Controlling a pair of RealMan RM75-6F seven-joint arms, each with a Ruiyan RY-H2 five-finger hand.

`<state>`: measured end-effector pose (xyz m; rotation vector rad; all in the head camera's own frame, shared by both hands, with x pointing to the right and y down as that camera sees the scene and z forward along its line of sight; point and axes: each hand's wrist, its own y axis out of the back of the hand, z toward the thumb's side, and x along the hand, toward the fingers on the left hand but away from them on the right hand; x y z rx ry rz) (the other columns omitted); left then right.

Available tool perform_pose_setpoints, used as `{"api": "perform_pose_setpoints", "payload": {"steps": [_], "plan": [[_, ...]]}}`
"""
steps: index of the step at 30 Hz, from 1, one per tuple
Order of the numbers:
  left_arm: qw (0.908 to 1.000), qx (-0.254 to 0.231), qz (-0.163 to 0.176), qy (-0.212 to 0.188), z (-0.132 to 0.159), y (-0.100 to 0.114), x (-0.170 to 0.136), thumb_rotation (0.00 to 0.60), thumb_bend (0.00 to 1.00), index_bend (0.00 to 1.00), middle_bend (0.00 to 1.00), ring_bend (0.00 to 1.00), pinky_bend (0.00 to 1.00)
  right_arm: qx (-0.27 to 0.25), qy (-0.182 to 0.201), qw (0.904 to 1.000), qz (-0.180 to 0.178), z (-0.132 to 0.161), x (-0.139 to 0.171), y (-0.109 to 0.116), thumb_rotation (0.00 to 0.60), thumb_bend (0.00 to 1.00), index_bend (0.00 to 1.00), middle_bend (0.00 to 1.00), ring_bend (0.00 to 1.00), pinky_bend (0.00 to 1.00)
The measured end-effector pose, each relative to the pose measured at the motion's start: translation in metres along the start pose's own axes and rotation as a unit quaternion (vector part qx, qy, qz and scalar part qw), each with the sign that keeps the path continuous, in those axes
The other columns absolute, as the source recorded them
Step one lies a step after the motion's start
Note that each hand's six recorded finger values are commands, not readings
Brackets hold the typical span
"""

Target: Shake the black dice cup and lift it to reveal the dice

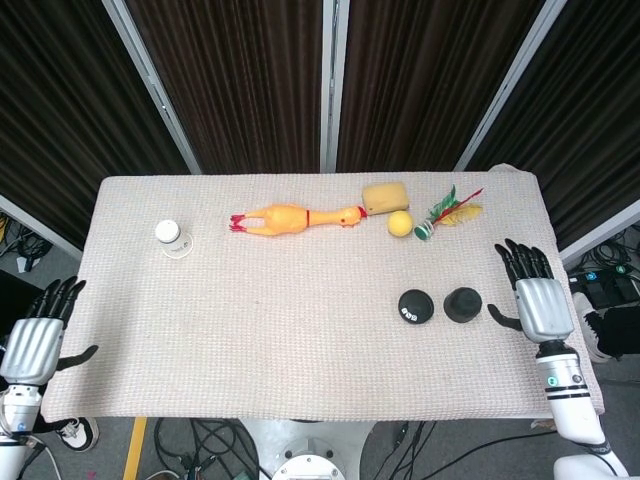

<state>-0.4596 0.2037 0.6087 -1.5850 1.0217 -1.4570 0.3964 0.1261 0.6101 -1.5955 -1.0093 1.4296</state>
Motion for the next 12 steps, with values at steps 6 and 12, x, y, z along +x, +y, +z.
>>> {"api": "perform_pose_setpoints", "payload": {"steps": [6,12], "plan": [[1.0000,-0.001,0.002,-0.002,0.001,-0.001,0.000,0.600,0.13,0.04,0.03,0.00,0.18,0.018,-0.028,0.9994,0.005,-0.008,0.013,0.000,0.600,0.16,0.00,0.00,0.00,0.00],[1.0000,-0.003,0.002,0.000,0.001,-0.002,0.000,0.600,0.13,0.04,0.03,0.00,0.18,0.011,-0.034,0.9993,0.010,-0.011,0.016,-0.002,0.600,0.16,0.00,0.00,0.00,0.00]]}}
